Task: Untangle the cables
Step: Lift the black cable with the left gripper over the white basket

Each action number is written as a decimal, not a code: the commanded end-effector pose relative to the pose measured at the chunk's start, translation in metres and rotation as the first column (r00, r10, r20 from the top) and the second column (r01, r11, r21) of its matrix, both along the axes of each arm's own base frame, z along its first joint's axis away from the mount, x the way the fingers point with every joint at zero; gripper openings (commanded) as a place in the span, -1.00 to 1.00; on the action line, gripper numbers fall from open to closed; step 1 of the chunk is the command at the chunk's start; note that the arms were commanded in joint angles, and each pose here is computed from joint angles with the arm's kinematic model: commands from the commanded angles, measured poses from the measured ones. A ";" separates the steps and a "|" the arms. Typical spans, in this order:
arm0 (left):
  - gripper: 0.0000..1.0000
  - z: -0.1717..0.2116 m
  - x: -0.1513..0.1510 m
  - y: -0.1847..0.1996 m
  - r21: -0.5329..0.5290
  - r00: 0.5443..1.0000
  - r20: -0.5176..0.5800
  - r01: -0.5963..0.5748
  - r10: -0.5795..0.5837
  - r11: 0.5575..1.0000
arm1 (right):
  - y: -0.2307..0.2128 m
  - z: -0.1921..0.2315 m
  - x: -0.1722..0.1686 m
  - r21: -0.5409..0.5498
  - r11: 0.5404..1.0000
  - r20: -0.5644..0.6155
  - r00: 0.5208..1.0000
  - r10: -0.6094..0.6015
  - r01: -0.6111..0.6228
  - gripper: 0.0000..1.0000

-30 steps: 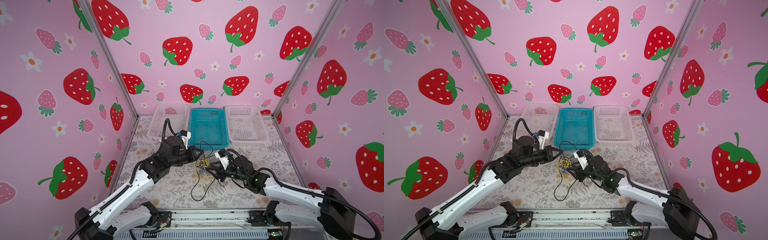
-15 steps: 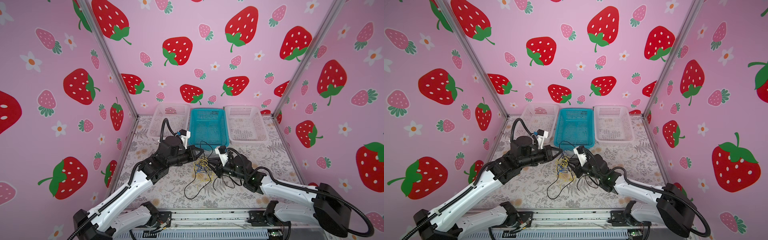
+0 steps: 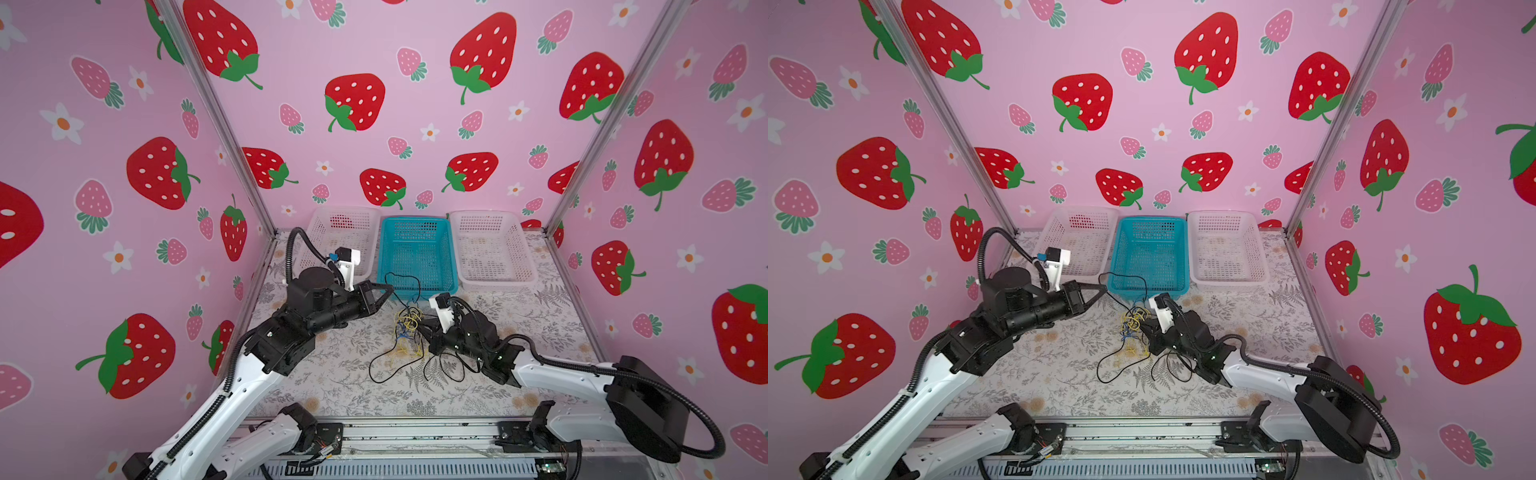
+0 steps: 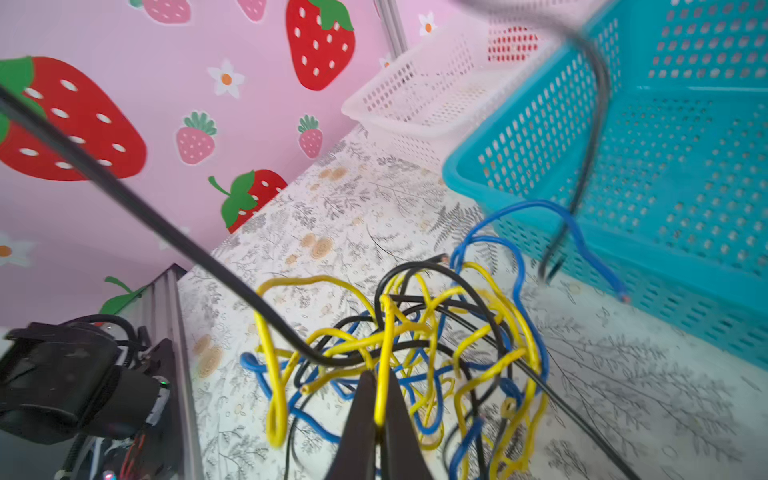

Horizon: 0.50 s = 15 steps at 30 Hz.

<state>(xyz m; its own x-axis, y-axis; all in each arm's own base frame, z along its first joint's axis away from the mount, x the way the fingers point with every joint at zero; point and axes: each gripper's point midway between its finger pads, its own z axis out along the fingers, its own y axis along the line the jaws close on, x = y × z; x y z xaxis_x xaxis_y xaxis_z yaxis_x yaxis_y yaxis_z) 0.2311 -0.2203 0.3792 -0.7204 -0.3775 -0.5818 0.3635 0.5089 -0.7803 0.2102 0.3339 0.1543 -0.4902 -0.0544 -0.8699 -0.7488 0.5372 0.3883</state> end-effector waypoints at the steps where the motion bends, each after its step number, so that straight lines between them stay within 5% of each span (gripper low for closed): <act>1: -1.00 0.068 -0.013 0.011 -0.077 0.988 0.154 0.018 -0.006 0.997 | -0.016 -0.035 0.006 -0.050 0.996 -0.086 0.993 -0.077 0.073 -1.00; 15: -1.00 0.156 -0.008 0.026 -0.060 0.951 0.309 0.005 0.014 0.998 | -0.023 -0.048 -0.002 -0.053 0.998 -0.095 0.994 -0.051 0.047 -1.00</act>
<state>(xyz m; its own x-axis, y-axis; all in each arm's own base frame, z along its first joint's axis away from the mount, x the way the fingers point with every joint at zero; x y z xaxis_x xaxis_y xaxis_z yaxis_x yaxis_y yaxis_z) 0.2200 -0.1942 0.5352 -0.5039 -0.4528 -0.7356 0.5867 0.4456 -0.6762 0.2118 0.3095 0.0995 -0.5862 -0.0812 -0.8061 -0.6625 0.6206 0.4193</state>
